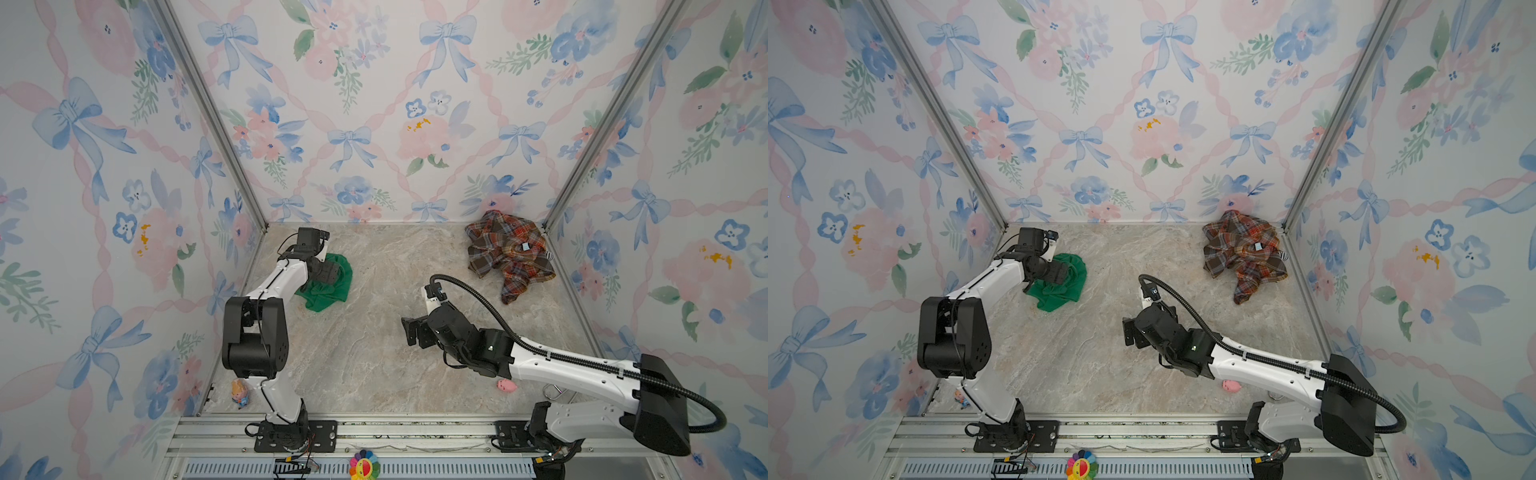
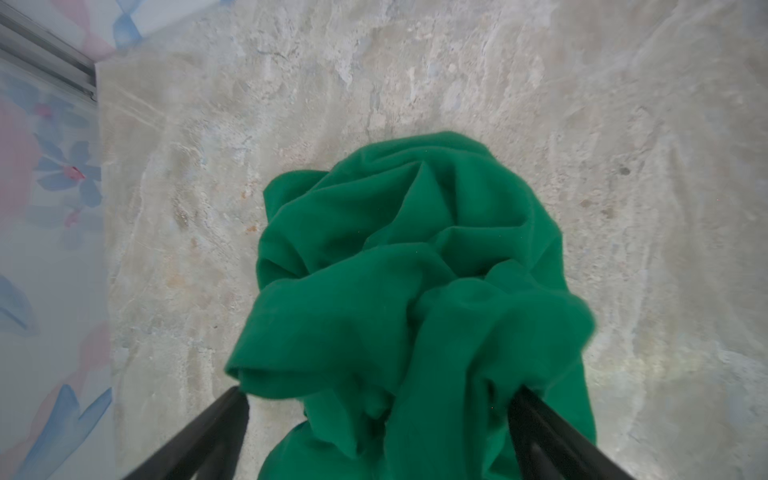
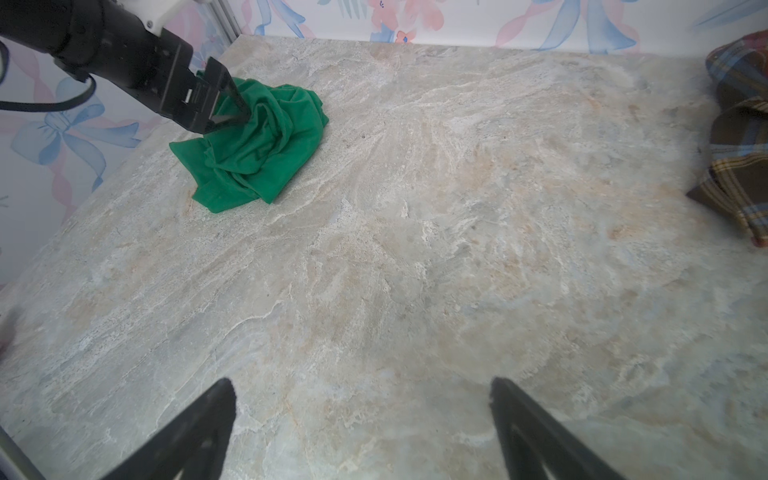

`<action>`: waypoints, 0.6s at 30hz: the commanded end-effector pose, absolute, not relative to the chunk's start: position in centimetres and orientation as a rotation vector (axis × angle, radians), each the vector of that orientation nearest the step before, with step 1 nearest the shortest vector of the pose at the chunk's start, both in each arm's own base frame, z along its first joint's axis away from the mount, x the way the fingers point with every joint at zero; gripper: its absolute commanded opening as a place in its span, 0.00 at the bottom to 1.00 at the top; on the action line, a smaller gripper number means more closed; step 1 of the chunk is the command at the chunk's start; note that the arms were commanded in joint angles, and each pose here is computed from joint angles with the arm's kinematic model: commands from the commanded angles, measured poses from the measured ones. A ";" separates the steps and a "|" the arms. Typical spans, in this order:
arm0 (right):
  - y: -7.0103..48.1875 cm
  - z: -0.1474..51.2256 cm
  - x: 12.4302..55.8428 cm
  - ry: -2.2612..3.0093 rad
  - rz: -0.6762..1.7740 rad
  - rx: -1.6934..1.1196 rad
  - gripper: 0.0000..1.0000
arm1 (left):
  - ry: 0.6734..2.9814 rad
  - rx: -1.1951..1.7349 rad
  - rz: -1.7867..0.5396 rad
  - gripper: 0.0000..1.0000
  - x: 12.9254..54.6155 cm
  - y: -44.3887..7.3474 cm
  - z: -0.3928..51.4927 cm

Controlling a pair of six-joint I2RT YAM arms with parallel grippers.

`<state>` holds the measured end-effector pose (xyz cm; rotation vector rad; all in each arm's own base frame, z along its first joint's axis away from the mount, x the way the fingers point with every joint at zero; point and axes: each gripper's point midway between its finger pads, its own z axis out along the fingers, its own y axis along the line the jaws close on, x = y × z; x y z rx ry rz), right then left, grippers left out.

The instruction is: Pick out a specific cloth from the pile

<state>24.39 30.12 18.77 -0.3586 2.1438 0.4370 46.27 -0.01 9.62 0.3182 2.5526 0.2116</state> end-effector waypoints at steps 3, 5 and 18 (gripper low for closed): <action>29.3 18.8 23.8 2.152 0.430 -0.343 0.97 | 2.626 0.292 0.196 0.98 48.1 0.5 6.5; 29.0 18.8 23.8 2.153 0.420 -0.339 0.97 | 2.674 0.284 0.141 0.98 48.1 0.0 4.4; 28.4 19.0 23.7 2.152 0.402 -0.332 0.97 | 2.920 0.273 -0.141 0.85 44.3 -1.7 -4.0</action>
